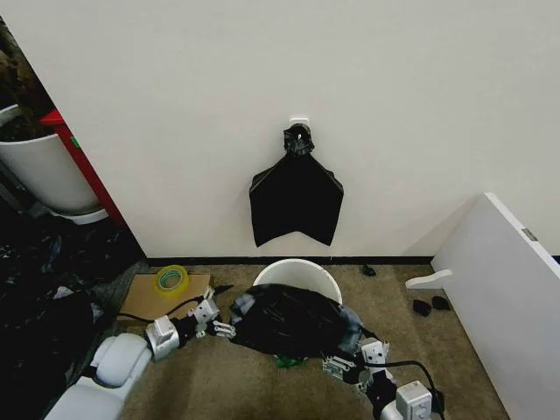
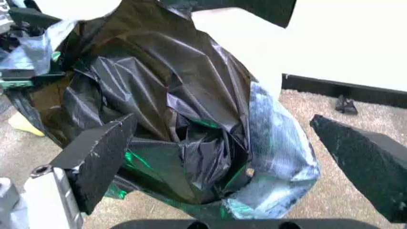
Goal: Place the garbage bag over the trash bin.
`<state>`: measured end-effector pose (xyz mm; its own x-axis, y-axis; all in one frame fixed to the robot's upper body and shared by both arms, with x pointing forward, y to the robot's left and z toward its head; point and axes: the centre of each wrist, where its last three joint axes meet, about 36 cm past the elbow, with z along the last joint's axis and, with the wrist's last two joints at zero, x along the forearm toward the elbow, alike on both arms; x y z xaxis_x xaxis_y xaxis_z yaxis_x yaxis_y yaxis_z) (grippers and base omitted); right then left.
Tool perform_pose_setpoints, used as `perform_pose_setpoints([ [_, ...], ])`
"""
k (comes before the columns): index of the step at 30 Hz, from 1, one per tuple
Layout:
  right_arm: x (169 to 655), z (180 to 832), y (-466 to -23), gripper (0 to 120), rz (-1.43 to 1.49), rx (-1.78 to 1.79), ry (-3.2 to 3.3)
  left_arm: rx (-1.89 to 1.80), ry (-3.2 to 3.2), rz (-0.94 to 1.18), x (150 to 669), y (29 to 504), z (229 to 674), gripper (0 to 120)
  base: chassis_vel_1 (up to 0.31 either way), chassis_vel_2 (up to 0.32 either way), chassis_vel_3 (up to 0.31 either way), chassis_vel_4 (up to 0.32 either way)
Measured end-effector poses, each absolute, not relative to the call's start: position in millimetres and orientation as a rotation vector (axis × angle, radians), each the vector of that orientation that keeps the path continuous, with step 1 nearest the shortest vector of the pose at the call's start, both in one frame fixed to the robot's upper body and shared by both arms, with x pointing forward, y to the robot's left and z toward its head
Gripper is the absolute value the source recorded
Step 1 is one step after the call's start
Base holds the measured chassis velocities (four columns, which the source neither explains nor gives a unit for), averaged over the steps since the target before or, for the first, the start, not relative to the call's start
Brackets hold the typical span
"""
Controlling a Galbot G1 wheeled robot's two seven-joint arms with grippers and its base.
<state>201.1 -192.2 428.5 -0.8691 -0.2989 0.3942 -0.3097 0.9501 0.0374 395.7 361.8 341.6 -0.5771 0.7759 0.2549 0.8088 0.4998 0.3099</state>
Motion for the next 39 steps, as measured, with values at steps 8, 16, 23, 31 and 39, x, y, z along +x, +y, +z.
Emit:
perform_pose_setpoints([
  [8, 202.6, 418.3, -194.4, 100, 0.072, 0.448, -2.699, -1.608, -2.624, -0.564, 400.1, 382.1, 329.7, 100, 0.000, 0.000, 0.000, 0.000],
  [16, 203.1, 418.4, -195.8, 100, 0.087, 0.452, -2.706, -1.806, -2.574, -0.441, 416.4, 413.2, 338.8, 100, 0.000, 0.000, 0.000, 0.000],
  [23, 208.7, 418.0, -196.2, 100, 0.094, 0.457, -2.724, -1.863, -2.575, -0.348, 415.7, 431.1, 342.3, 100, 0.000, 0.000, 0.000, 0.000],
  [31, 217.1, 388.1, -190.1, 100, -0.059, 0.668, -2.811, -1.864, -2.595, -0.207, 405.6, 401.9, 308.7, 100, 0.000, 0.000, 0.000, 0.000],
  [39, 234.1, 382.7, -165.1, 100, -0.558, 1.004, -2.711, -1.786, -2.703, -0.186, 405.5, 370.3, 293.7, 100, 0.000, 0.000, 0.000, 0.000],
])
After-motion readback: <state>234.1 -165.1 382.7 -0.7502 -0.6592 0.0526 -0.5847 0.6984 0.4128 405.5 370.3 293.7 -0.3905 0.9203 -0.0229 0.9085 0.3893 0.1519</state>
